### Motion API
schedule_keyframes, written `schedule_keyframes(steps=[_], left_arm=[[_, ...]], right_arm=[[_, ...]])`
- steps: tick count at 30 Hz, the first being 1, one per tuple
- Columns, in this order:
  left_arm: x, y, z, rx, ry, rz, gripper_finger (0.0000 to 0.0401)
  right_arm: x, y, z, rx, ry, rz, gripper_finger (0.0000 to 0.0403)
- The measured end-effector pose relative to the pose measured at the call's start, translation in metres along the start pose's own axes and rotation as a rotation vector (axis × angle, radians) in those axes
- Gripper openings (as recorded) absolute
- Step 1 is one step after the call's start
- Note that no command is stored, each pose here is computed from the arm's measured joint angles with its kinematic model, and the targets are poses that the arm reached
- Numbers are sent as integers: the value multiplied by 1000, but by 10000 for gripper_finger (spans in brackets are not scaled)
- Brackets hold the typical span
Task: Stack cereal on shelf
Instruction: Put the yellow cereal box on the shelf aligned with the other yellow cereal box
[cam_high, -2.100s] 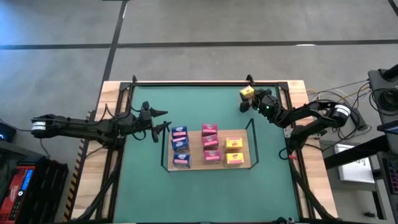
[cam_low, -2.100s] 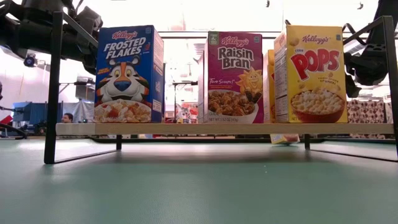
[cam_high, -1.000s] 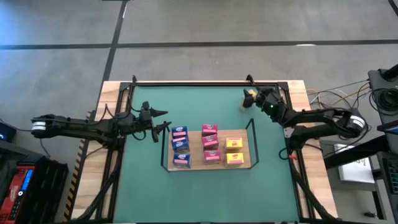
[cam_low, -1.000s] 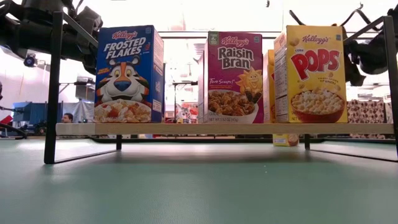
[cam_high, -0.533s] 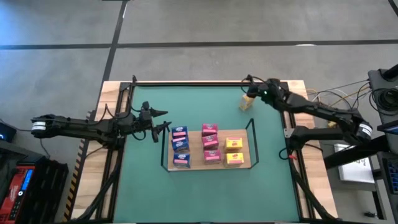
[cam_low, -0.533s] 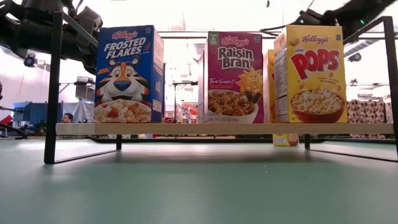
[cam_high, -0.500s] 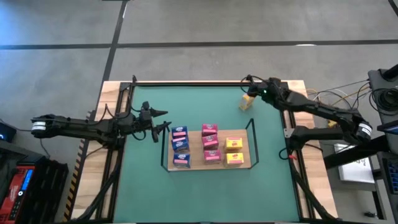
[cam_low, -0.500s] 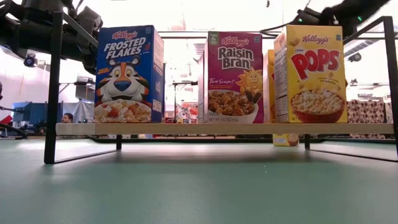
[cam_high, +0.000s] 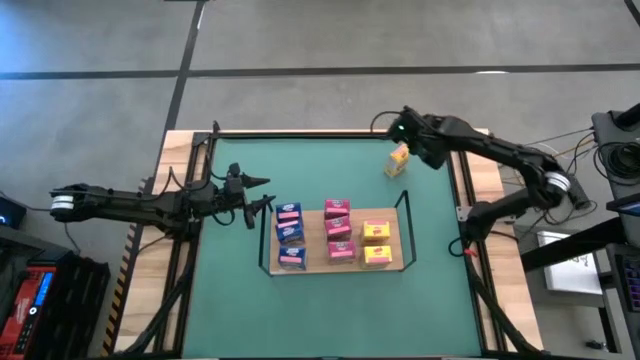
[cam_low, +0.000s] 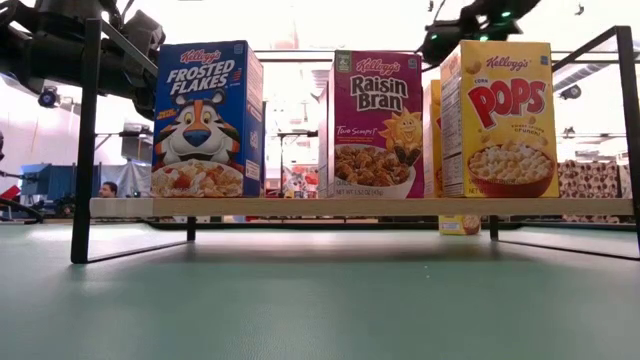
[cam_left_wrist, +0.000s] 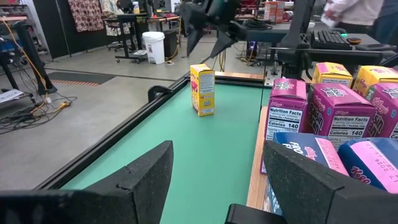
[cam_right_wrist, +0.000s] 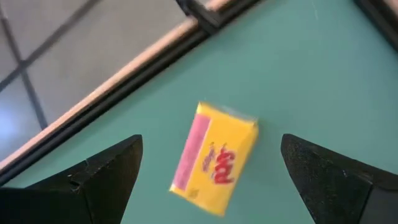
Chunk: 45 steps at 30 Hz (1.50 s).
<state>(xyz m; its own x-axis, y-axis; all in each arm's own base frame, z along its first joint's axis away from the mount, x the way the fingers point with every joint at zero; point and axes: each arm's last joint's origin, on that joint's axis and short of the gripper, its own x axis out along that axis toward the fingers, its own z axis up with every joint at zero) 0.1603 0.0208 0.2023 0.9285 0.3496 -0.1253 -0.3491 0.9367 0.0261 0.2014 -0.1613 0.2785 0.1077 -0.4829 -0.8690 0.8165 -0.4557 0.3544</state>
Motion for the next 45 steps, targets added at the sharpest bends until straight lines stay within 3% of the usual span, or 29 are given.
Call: schedule_keyframes(steps=[10, 19, 25, 32, 45], left_arm=[[0, 0, 0, 0, 0, -1, 233], [0, 0, 0, 0, 0, 0, 233], [0, 0, 0, 0, 0, 0, 233], [0, 0, 0, 0, 0, -1, 233], [0, 0, 0, 0, 0, 0, 233]], right_arm=[[14, 45, -14, 212, 75, -377, 370], [26, 65, -29, 407, 37, -504, 370], [27, 62, -29, 417, 18, -539, 370], [30, 65, -27, 293, -52, -476, 370], [57, 67, -34, 273, -59, -544, 362]])
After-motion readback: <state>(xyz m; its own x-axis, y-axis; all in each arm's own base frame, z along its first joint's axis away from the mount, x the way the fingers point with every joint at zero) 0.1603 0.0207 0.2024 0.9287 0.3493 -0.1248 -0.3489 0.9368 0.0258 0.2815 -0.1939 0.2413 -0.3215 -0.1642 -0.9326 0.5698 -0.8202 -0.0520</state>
